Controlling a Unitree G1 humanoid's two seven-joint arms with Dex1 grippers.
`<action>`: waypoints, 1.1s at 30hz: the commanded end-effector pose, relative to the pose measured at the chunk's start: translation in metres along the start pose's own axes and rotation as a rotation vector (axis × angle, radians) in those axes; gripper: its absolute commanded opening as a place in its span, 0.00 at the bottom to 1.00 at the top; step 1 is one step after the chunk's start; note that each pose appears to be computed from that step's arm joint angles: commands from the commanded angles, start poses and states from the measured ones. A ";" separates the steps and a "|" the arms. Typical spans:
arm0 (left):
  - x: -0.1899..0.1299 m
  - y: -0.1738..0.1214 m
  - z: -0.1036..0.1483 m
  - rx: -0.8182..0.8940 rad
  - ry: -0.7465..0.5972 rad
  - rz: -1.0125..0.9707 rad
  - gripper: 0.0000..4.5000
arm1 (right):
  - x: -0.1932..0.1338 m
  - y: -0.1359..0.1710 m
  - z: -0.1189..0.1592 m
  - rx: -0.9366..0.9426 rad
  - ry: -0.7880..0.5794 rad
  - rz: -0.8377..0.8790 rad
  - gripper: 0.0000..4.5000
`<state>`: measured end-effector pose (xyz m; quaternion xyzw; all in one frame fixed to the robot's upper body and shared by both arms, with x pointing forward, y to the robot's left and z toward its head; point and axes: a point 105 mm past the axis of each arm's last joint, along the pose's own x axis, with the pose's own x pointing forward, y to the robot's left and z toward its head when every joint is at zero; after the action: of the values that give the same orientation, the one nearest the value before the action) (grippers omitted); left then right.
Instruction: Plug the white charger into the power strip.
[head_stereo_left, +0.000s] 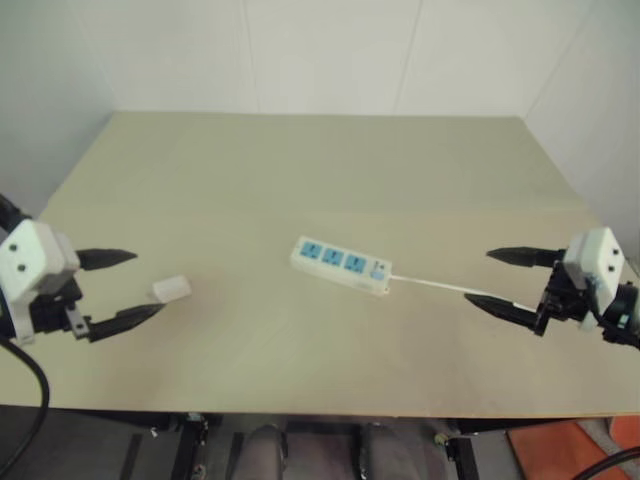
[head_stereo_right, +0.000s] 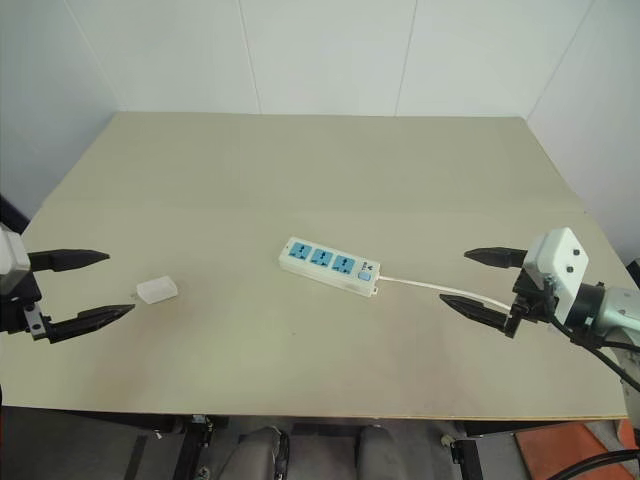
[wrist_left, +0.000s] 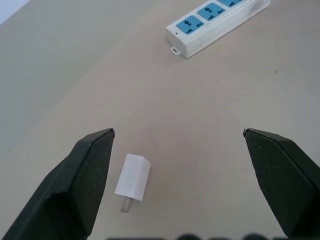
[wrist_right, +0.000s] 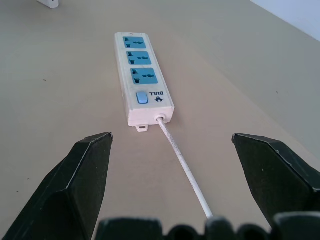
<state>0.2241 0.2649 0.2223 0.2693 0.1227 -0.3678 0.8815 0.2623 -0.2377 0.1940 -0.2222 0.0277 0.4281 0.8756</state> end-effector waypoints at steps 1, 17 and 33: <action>-0.002 0.002 0.006 0.040 -0.019 0.007 1.00 | 0.000 0.000 0.009 -0.040 -0.018 -0.004 0.99; 0.005 0.000 0.010 0.045 -0.060 -0.026 1.00 | 0.038 0.008 0.003 -0.003 -0.125 0.011 0.99; 0.022 0.001 0.016 0.055 -0.110 -0.067 1.00 | 0.122 0.019 -0.002 -0.043 -0.274 0.133 0.99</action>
<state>0.2395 0.2450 0.2200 0.2600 0.0899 -0.4143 0.8675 0.3238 -0.1428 0.1466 -0.1640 -0.0613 0.5045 0.8455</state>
